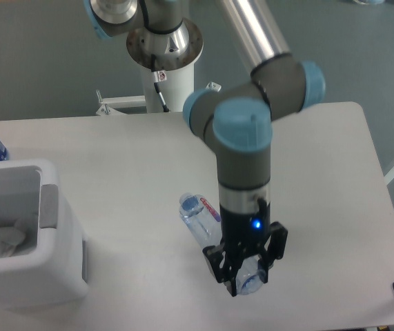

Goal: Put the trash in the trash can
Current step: 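Lift the bottle and carry it over the trash bin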

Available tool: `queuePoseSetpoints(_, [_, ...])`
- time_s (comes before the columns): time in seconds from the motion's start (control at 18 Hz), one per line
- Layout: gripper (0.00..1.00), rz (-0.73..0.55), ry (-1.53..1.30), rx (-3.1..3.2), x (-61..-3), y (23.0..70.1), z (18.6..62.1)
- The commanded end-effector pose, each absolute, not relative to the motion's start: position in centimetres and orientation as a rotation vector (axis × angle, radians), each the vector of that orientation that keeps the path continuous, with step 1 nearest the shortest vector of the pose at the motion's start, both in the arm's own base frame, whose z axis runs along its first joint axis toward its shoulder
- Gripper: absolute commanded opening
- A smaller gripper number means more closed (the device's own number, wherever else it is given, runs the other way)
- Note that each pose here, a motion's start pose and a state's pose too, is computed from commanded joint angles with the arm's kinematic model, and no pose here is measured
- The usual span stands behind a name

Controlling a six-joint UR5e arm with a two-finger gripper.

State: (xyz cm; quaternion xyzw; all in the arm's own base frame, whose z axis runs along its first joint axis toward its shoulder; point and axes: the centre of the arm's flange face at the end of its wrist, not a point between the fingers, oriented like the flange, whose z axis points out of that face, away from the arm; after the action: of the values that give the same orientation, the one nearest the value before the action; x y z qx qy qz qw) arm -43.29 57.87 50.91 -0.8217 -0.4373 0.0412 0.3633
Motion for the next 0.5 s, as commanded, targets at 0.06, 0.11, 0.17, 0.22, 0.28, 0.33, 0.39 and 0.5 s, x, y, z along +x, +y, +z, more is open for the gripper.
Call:
queuePoseSetpoints(0.06, [0.61,0.114,-1.11,-2.093,-42.8,57.7,52.6])
queuePoseSetpoints(0.11, [0.61,0.115,-1.077,-2.083,-41.4,58.1,54.2])
queuePoseSetpoints(0.17, [0.61,0.111,-1.039,-2.087,-39.9,58.8,55.0])
queuePoseSetpoints(0.22, [0.61,0.114,-1.015,-2.08,-38.9,58.9,56.1])
queuePoseSetpoints(0.28, [0.61,0.119,-0.998,-2.063,-38.2,58.8,57.1])
queuePoseSetpoints(0.33, [0.61,0.119,-0.97,-2.051,-37.0,59.1,57.9])
queuePoseSetpoints(0.39, [0.61,0.117,-0.939,-2.04,-35.5,59.3,59.0])
queuePoseSetpoints(0.5, [0.61,0.119,-0.896,-2.015,-33.7,59.6,60.7])
